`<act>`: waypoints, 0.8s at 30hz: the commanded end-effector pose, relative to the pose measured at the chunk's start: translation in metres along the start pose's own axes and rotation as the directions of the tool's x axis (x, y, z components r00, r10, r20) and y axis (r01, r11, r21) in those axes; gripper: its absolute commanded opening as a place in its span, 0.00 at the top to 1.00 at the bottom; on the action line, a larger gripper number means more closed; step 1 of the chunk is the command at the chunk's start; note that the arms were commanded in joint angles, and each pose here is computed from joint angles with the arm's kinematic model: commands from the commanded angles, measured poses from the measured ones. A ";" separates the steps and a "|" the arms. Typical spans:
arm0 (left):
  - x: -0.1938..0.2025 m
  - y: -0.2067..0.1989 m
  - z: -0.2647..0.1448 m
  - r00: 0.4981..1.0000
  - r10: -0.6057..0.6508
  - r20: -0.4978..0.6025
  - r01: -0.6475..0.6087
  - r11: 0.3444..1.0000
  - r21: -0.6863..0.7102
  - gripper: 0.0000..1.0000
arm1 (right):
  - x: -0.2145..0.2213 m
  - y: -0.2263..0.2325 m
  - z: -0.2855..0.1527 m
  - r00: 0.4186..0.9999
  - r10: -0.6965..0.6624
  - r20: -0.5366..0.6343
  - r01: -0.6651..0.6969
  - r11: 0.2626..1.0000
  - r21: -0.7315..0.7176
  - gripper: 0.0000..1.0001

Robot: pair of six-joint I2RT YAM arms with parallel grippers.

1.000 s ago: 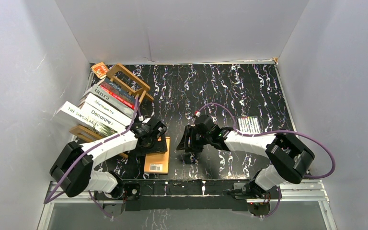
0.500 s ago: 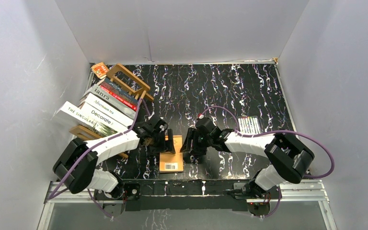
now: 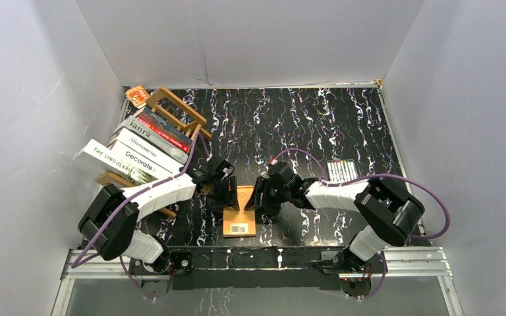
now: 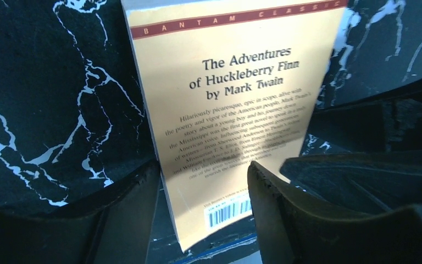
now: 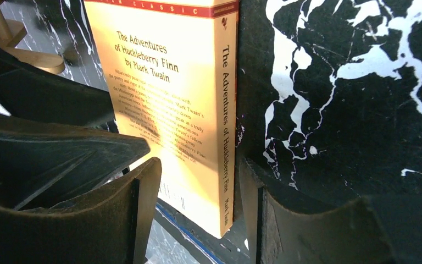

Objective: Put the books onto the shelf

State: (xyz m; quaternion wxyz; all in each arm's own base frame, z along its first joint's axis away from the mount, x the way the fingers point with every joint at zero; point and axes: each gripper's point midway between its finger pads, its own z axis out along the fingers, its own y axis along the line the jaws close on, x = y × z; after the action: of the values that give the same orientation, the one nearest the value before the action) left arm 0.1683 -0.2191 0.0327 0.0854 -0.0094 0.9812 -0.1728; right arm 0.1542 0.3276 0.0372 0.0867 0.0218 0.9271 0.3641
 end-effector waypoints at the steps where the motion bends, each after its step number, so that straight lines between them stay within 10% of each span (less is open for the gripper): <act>1: -0.015 -0.017 -0.029 0.999 0.015 0.051 -0.017 0.999 0.029 0.44 | 0.006 -0.013 0.003 1.000 0.023 -0.013 -0.023 0.999 0.024 0.37; 11: -0.015 -0.026 -0.032 0.999 -0.009 0.040 0.006 0.998 0.061 0.62 | 0.006 -0.013 0.003 0.999 0.030 -0.013 -0.030 0.999 0.019 0.38; 24: -0.012 -0.042 -0.037 0.985 -0.165 -0.050 0.173 0.949 0.265 0.58 | 0.011 -0.018 0.007 0.997 0.061 -0.037 -0.060 0.998 0.023 0.50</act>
State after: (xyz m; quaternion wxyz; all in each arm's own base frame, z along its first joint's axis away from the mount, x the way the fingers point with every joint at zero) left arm 0.1796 -0.2239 0.0581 0.0758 -0.0773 0.9661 -0.2344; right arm 0.1521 0.3251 0.0330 0.0764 0.0363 0.9253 0.3697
